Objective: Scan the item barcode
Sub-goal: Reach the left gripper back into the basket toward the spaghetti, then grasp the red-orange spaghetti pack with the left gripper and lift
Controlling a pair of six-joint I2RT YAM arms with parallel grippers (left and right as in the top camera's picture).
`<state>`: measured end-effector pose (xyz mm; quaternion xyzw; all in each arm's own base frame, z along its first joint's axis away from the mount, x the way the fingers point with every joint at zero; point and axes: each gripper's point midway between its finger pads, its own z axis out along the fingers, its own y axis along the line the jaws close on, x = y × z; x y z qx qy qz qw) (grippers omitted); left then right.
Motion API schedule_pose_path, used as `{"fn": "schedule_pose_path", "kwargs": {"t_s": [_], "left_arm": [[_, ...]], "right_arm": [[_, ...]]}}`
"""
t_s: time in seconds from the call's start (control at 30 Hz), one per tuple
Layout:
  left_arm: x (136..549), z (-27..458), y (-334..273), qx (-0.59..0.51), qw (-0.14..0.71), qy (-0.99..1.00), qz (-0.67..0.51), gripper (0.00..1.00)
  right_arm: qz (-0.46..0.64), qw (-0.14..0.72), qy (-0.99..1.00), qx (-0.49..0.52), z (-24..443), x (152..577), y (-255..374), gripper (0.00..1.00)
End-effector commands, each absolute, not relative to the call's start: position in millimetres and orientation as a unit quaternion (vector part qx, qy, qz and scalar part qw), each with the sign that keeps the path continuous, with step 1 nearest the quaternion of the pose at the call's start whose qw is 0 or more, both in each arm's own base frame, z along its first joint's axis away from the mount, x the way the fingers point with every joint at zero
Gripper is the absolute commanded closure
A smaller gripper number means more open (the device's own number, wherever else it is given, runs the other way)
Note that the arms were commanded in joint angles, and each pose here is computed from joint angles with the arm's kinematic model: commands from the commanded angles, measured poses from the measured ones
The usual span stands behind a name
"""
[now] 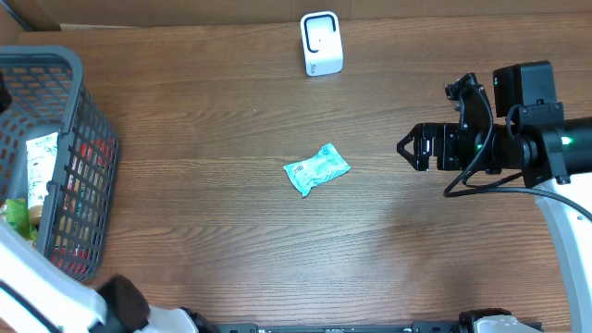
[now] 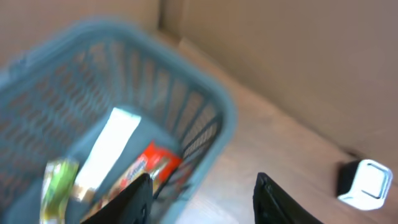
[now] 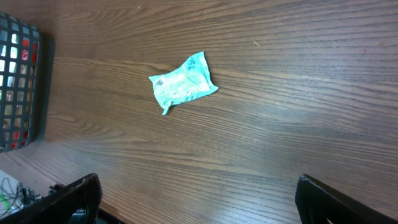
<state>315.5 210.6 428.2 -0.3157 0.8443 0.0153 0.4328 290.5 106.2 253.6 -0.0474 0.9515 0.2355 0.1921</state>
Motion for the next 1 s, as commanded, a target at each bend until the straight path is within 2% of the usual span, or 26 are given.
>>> {"fn": "schedule_pose_path", "kwargs": {"t_s": [0.0,0.17,0.27,0.43,0.53,0.6,0.8,0.97], "left_arm": [[315.3,387.2,247.0,-0.387,0.376,0.842,0.009,0.55],[307.5,333.0,283.6,-0.435,0.308,0.846,-0.008,0.56],[304.9,298.6,297.0,-0.438,0.274,0.856,-0.016,0.6],[303.5,231.0,303.7,-0.428,0.218,0.877,-0.02,0.6],[303.9,187.6,305.5,-0.405,0.198,0.893,-0.019,0.53],[303.1,160.2,304.9,-0.389,0.189,0.901,-0.02,0.35],[295.1,90.8,294.4,-0.356,0.169,0.919,-0.024,0.09],[293.4,63.1,292.4,-0.328,0.177,0.928,-0.015,0.0]], "right_arm": [[0.242,0.2,0.948,-0.057,260.6,291.6,110.0,0.0],[0.241,0.2,0.948,-0.058,260.5,291.6,110.0,0.0],[0.241,0.201,0.948,-0.058,260.7,291.9,110.0,0.0],[0.241,0.203,0.947,-0.06,261.2,292.9,110.1,0.0],[0.241,0.204,0.947,-0.06,261.3,293.2,110.1,0.0],[0.241,0.205,0.947,-0.062,261.1,293.6,110.2,0.0],[0.239,0.204,0.947,-0.063,260.0,294.2,109.7,0.0],[0.239,0.204,0.947,-0.063,258.9,296.2,110.0,0.0]]}}
